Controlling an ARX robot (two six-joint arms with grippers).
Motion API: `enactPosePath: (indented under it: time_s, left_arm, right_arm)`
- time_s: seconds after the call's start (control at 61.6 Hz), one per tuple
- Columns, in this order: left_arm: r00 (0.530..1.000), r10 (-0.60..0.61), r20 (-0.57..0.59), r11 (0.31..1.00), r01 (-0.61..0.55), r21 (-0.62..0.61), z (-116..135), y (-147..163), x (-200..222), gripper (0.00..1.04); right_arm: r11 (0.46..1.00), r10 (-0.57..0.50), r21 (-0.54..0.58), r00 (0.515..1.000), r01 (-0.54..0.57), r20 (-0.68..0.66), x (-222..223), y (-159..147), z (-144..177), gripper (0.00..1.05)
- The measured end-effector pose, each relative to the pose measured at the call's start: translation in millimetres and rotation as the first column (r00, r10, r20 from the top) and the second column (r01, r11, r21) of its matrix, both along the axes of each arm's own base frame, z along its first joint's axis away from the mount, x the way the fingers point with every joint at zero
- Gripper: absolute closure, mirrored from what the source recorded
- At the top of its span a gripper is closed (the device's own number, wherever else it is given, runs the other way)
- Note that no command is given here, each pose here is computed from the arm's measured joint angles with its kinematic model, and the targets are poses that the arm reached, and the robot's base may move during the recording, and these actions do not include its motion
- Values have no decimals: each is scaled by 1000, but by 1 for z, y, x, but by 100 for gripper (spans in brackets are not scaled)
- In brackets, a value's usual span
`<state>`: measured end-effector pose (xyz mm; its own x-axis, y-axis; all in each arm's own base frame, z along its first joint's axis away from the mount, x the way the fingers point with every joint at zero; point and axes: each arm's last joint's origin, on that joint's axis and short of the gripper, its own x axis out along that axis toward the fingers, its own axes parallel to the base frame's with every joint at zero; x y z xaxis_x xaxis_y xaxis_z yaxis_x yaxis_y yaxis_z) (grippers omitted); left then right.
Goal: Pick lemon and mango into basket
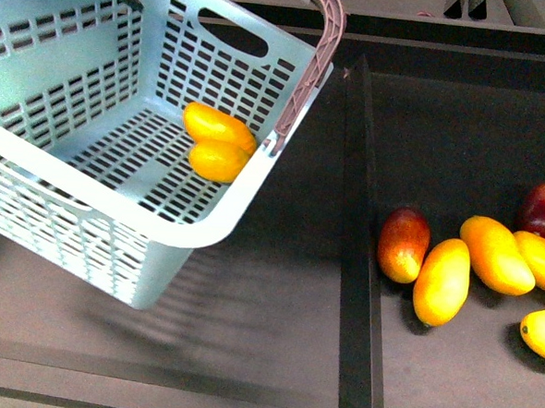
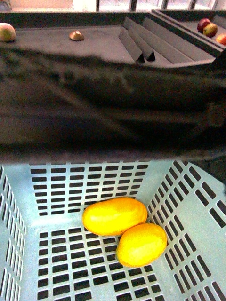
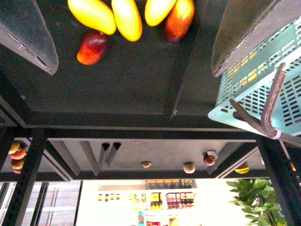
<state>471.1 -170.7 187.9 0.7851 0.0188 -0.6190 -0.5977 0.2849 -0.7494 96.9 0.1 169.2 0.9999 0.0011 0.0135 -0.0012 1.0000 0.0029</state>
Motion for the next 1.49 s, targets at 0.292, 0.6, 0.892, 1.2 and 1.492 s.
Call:
enactPosePath:
  time_s: [0.292, 0.6, 0.892, 1.2, 1.492]
  left_arm:
    - [998, 45, 32, 993, -41, -109, -21, 23, 27, 101]
    - [999, 32, -33, 990, -36, -137, -37, 54, 8, 101]
    - [988, 140, 65, 990, -138, -34, -9, 76, -18, 54]
    - [959, 283, 0, 949, -280, 148, 56, 85, -90, 8]
    - [780, -560, 279, 447, 1, 894, 33, 126, -175, 68]
  right_arm:
    - [1000, 0, 0, 1000, 0, 0, 0, 0, 0, 9]
    - [1000, 0, 0, 1000, 0, 0, 0, 0, 0, 9]
    - [1000, 0, 0, 1000, 0, 0, 0, 0, 0, 9]
    - [1000, 0, 0, 1000, 0, 0, 0, 0, 0, 9]
    - [1000, 0, 0, 1000, 0, 0, 0, 0, 0, 9]
